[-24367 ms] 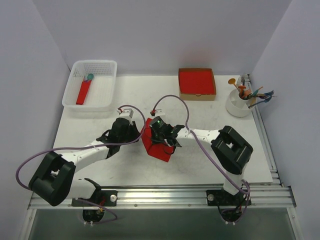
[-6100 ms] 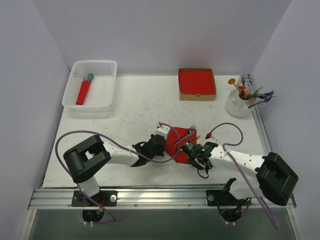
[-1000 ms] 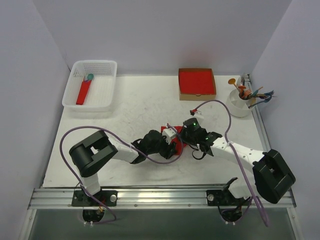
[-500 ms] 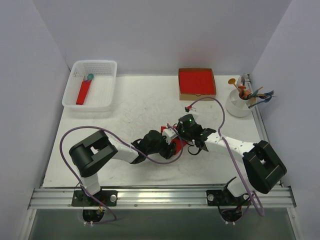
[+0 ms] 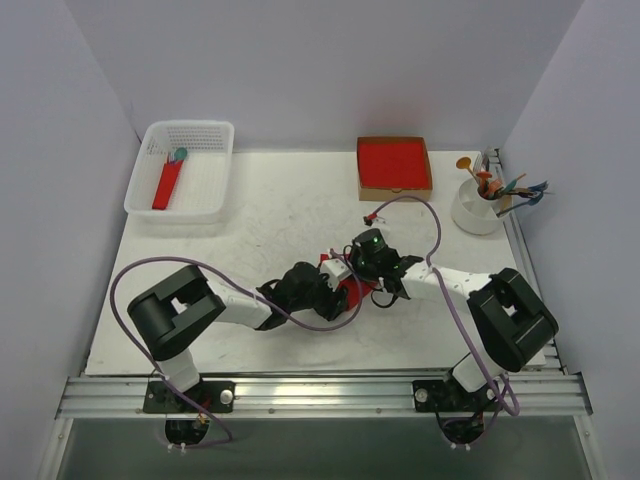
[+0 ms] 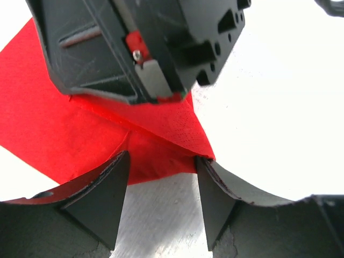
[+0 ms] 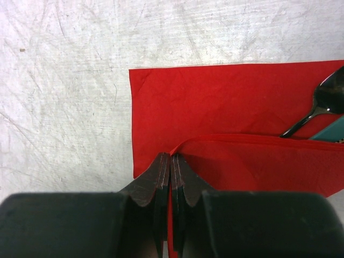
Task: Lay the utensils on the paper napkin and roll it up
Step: Roll the napkin at the center of the board.
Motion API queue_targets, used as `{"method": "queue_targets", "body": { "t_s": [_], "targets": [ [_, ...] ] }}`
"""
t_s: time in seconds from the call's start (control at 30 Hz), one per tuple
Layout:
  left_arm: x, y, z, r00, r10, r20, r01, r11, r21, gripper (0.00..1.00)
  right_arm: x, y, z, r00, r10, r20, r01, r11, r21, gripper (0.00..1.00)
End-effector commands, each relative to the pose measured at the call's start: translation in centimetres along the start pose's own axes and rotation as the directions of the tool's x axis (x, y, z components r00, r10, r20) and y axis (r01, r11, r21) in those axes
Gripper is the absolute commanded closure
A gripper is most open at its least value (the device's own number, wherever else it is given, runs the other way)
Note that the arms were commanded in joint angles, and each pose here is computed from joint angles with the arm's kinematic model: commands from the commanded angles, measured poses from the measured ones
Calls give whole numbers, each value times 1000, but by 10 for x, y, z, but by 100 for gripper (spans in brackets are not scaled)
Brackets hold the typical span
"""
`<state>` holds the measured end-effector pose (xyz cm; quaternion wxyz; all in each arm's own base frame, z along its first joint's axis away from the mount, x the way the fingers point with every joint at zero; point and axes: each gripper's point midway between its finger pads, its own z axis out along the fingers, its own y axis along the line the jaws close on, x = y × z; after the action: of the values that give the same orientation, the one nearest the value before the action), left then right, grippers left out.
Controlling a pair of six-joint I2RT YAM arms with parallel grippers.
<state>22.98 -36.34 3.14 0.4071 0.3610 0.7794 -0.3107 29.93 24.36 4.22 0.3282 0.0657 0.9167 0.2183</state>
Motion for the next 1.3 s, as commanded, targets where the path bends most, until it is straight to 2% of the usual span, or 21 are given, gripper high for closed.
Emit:
{"method": "queue_targets", "body": {
  "t_s": [0.0, 0.3, 0.43, 0.63, 0.87, 1.27],
  "targets": [
    [-17, -5, -8, 999, 14, 42, -14, 1000, 1, 38, -25, 16, -2, 998, 1, 65, 2, 999, -47, 100],
    [-24, -2, -22, 996, 10, 85, -8, 1000, -24, 42, -32, 15, -3, 996, -14, 83, 18, 999, -46, 100],
    [-22, -2, -28, 996, 3, 88, 0, 1000, -31, 43, -27, 19, 0, 998, -24, 54, 28, 997, -73, 100],
    [-20, 6, -35, 994, -26, 108, 34, 997, -71, 50, -26, 22, 3, 998, -27, 50, 31, 996, -83, 100],
    [-27, 22, -26, 993, -40, 107, 50, 994, -101, 61, -25, 23, 3, 998, -33, 46, 37, 995, -90, 100],
    [-26, 38, -10, 994, -9, 107, 21, 993, -118, 67, -27, 26, 3, 998, -44, 47, 48, 994, -102, 100]
  ]
}}
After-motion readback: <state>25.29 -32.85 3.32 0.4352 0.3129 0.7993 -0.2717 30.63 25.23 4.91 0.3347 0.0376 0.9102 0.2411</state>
